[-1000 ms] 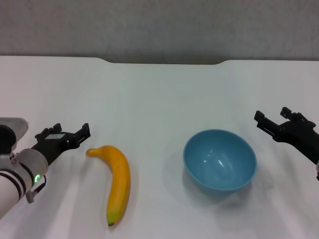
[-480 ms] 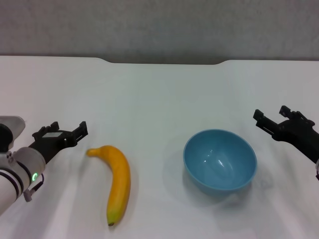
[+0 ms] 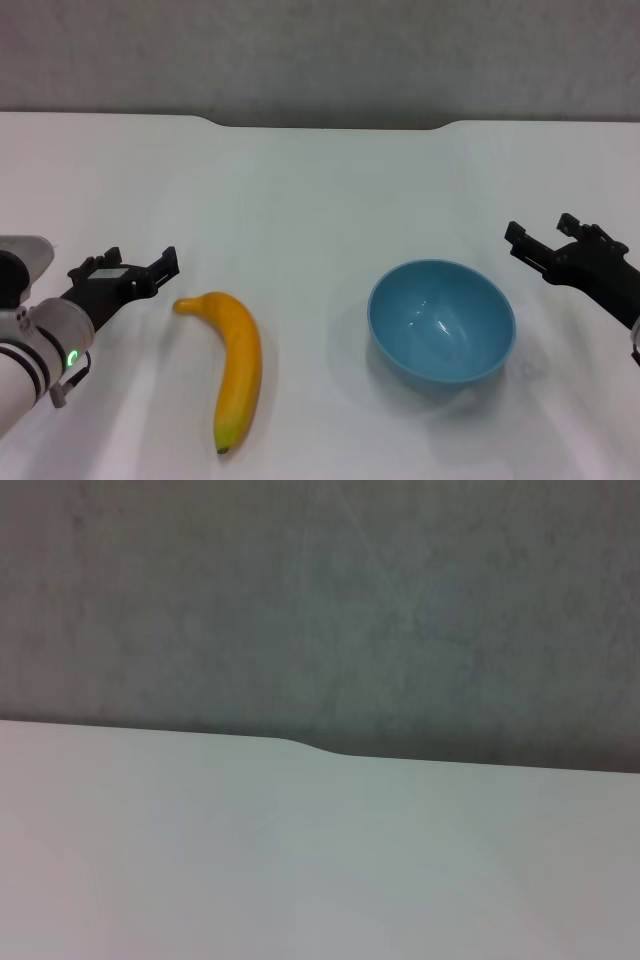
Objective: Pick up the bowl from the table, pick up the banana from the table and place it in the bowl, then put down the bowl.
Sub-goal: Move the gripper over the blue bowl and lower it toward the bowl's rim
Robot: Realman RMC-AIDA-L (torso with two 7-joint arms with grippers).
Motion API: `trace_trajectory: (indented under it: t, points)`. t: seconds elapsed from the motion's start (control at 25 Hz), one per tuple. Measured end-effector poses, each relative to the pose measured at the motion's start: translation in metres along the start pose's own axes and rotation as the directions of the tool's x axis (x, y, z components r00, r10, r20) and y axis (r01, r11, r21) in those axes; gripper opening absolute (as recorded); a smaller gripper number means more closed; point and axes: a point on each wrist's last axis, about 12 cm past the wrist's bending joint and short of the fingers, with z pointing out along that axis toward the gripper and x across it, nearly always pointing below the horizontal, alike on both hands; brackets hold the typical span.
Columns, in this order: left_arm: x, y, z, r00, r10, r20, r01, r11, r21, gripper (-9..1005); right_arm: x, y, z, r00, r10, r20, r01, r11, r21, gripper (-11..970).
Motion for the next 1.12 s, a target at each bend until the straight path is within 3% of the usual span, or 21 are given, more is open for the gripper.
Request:
trace_trajectory:
  t: [0.28, 0.6, 0.88, 1.12]
  points:
    - [-0.003, -0.001, 0.001, 1.000, -0.003, 0.007, 0.003, 1.000, 0.006, 876, -0.002, 0.002, 0.002, 1.000, 0.015, -0.005, -0.015, 1.000, -0.021, 879]
    - [-0.019, -0.014, 0.002, 0.999, 0.040, -0.017, -0.040, 0.999, 0.023, 876, -0.009, 0.006, 0.006, 0.999, 0.024, -0.026, -0.026, 0.997, -0.077, 876]
    - [-0.054, -0.040, -0.008, 0.996, 0.074, -0.044, -0.074, 0.997, 0.010, 877, -0.028, 0.012, 0.014, 0.993, -0.013, -0.117, 0.001, 0.995, -0.100, 873]
    - [-0.085, -0.059, -0.015, 0.978, 0.117, -0.171, -0.128, 0.990, -0.054, 878, -0.052, 0.014, 0.011, 0.985, -0.021, -0.172, 0.007, 0.997, -0.082, 871]
